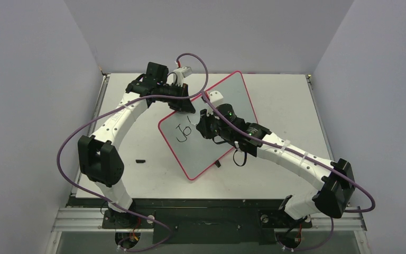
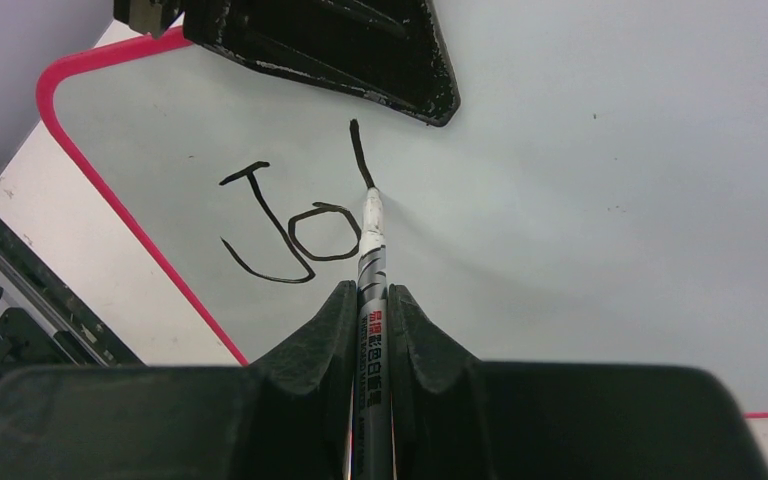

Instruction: Write a sentence on the whiteboard

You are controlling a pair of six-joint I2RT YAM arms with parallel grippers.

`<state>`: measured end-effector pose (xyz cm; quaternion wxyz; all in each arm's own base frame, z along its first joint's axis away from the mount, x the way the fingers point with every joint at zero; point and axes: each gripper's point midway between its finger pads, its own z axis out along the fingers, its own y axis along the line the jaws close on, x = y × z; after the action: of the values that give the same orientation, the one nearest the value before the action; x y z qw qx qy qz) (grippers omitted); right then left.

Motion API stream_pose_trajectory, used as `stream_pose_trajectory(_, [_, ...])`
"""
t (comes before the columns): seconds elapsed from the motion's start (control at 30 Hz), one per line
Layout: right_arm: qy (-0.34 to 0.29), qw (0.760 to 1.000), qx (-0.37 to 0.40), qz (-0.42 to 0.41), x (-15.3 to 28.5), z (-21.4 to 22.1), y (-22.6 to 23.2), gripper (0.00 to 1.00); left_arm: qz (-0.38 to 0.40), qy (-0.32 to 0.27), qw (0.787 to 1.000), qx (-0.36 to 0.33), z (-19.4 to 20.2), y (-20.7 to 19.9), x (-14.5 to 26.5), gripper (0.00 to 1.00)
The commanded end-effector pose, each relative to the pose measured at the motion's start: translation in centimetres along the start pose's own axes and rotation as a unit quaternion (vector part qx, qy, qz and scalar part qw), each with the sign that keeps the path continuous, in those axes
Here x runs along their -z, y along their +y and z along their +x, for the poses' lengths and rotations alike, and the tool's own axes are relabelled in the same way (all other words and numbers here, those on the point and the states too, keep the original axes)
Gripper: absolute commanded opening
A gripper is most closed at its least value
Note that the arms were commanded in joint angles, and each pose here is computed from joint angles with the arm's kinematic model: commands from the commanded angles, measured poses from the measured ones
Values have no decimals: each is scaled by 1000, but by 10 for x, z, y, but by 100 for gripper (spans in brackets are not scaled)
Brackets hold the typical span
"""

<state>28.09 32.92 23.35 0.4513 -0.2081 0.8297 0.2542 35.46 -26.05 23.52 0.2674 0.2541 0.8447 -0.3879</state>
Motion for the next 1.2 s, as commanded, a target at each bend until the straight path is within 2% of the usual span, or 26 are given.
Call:
stream_pose_trajectory(0.0, [-20,999,-4,31,3,-11,-13,0,-34,-14,997,-62,-10,-1,3,0])
stream_pose_trajectory(0.67, [-39,999,-1,32,-9,-47,-7,0,-35,-15,997,-64,-10,-2,3,0])
stream_pose_trajectory(1.17, [-14,999,-22,28,-9,-12,-12,0,-38,-13,997,-64,-17,-2,3,0])
